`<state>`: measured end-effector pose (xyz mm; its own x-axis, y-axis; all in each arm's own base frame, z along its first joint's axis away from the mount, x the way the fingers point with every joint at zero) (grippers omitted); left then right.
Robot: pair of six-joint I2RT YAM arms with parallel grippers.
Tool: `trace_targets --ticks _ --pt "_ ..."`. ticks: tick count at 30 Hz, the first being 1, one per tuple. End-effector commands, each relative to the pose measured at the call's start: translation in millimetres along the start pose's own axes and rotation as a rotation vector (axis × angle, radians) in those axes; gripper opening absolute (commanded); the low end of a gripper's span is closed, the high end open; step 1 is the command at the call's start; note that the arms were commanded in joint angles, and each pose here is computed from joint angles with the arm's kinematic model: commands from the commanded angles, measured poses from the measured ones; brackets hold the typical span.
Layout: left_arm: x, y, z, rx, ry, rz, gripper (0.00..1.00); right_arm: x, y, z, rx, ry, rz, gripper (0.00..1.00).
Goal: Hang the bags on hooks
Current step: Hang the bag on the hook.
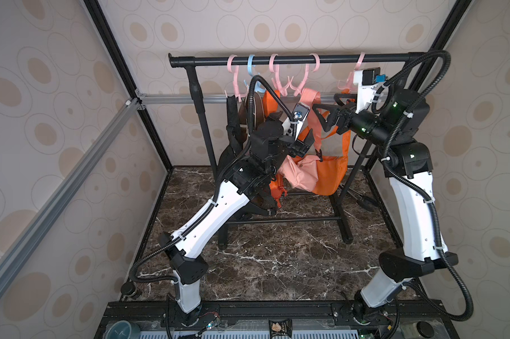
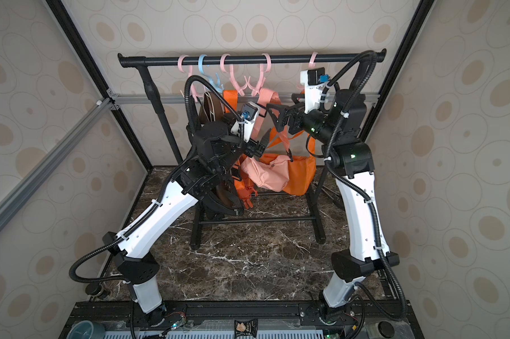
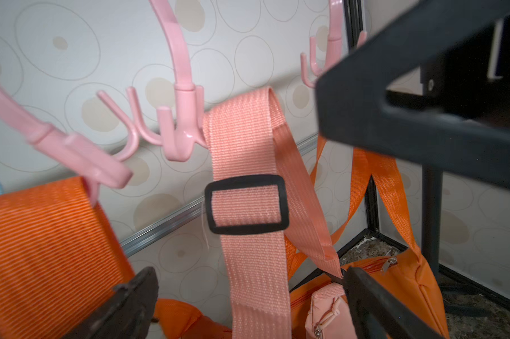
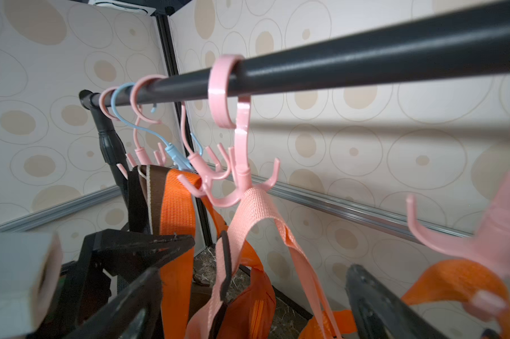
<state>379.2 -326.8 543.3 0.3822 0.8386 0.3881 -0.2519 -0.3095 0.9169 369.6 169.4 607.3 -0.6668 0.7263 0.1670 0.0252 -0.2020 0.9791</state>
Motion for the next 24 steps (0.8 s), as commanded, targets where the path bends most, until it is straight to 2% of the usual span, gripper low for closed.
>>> trace_targets --ticks 1,6,8,11,14,17,19,21,24 --pt "11 12 -18 -0.034 0.008 -0.058 1.00 14 13 -22 -0.035 -0.010 -0.020 1.00" --pt "26 2 -44 -0.045 0.068 -0.083 1.00 21 15 -50 -0.064 -0.047 -0.007 1.00" --pt "38 -6 -59 -0.036 0.127 -0.083 1.00 16 12 -61 -0.071 -0.104 -0.005 1.00" --pt "60 -31 -87 -0.011 0.250 -0.098 1.00 -4 -2 -81 -0.091 -0.265 0.011 1.00" --pt "81 -76 -120 0.034 0.359 -0.141 1.00 -34 -32 -107 -0.127 -0.470 0.066 1.00" --pt "101 -131 -155 0.100 0.496 -0.162 1.00 -67 -80 -131 -0.084 -0.688 0.111 1.00" --pt "114 -173 -177 0.145 0.590 -0.177 1.00 -91 -123 -148 -0.036 -0.844 0.101 1.00" --pt "120 -219 -188 0.239 0.625 -0.189 1.00 -115 -166 -170 -0.020 -1.015 0.089 1.00" --pt "120 -281 -200 0.335 0.635 -0.216 1.00 -138 -235 -182 -0.006 -1.101 -0.003 1.00"
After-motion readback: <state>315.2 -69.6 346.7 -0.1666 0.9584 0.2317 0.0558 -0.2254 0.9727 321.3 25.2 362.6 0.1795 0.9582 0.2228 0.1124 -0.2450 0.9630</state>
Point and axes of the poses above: each gripper's point midway between its finger pads, its own z axis out along the fingers, its own x axis along the line the jaws close on, y = z × x, the point moved 2 cm from there along -z, back along the fingers, and after that the axes turned 6 degrees about z, right-handed, at the moved point
